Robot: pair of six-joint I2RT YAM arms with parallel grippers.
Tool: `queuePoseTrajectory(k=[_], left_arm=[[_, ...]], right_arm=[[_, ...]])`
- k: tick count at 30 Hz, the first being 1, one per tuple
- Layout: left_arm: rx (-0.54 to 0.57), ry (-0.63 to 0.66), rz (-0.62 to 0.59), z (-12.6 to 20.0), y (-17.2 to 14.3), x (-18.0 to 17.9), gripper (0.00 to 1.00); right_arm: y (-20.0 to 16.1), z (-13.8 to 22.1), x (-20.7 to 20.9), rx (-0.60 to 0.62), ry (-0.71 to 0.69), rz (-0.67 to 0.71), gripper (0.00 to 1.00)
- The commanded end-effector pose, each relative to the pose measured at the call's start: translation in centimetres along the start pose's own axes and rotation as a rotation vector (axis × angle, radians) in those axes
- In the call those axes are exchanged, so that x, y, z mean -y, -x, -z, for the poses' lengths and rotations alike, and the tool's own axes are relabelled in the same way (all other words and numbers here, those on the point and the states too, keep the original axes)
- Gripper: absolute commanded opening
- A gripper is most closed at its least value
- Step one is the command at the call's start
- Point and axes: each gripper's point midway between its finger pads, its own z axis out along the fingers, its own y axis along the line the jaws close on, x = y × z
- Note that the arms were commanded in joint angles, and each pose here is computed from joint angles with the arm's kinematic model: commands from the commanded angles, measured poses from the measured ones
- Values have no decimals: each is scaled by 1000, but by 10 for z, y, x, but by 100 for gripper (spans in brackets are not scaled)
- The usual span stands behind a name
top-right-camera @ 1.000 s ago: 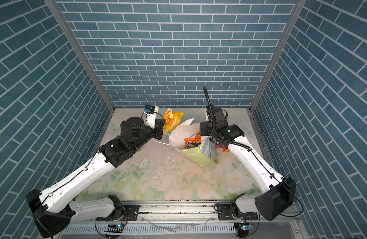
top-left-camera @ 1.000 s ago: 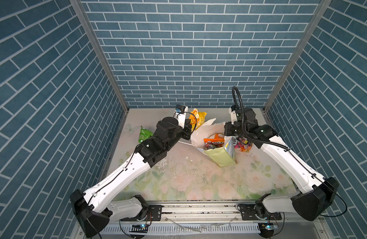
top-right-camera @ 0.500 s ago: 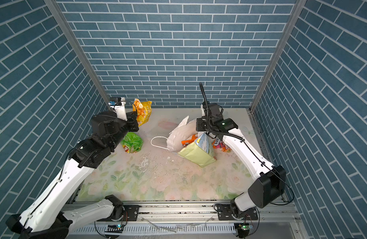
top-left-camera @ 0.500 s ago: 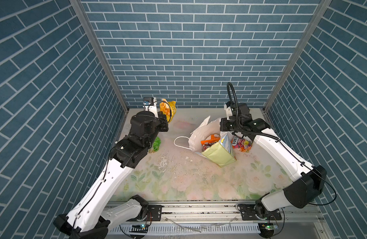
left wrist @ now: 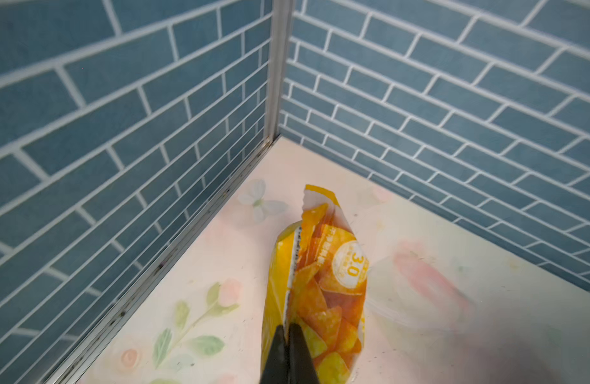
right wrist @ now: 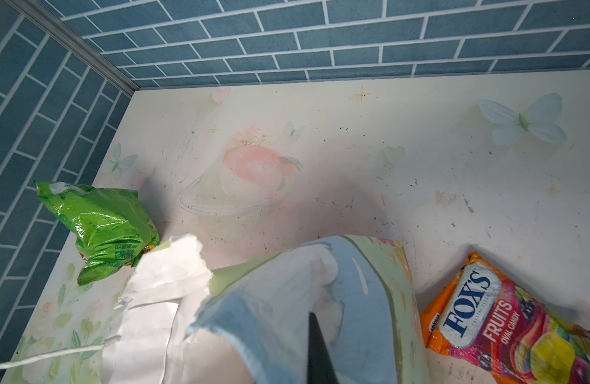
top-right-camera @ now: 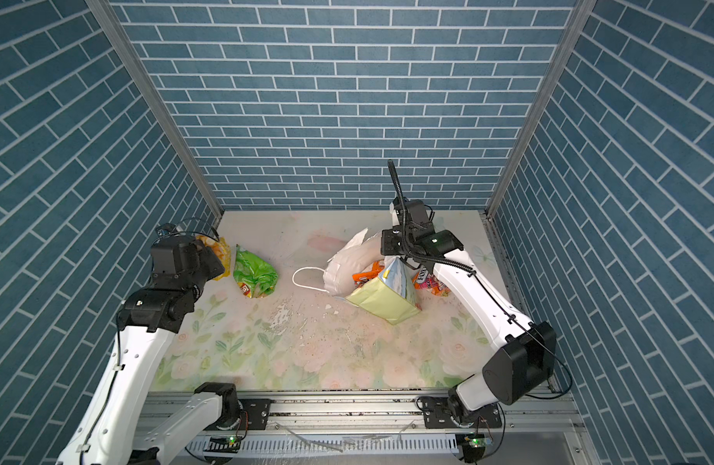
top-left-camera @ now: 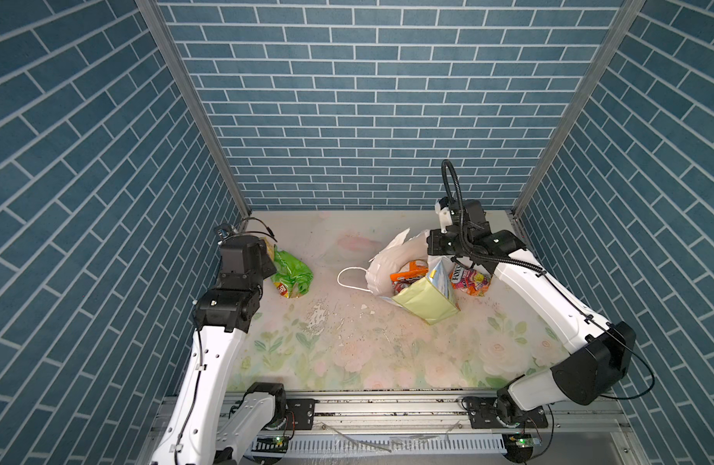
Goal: Take the snacks out of the paper bag
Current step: Place the snack at the middle-left of the table.
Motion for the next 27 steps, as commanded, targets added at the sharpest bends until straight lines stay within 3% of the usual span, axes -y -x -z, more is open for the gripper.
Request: queuePoseTrajectory(k=[1, 10, 17, 27], left_arm=[[-84, 14, 85, -21, -26, -16, 0], [-204, 16, 125, -78, -68, -13, 0], [-197, 29, 156, -114, -75, -16, 0], [-273, -59, 175, -170, -78, 18, 0]], right_arm=[[31, 26, -14, 120, 63, -25, 0], [27, 29, -17, 116, 88, -51, 0], [19, 28, -14, 104, 84, -74, 0], [18, 33, -11, 122, 78, -98, 0]])
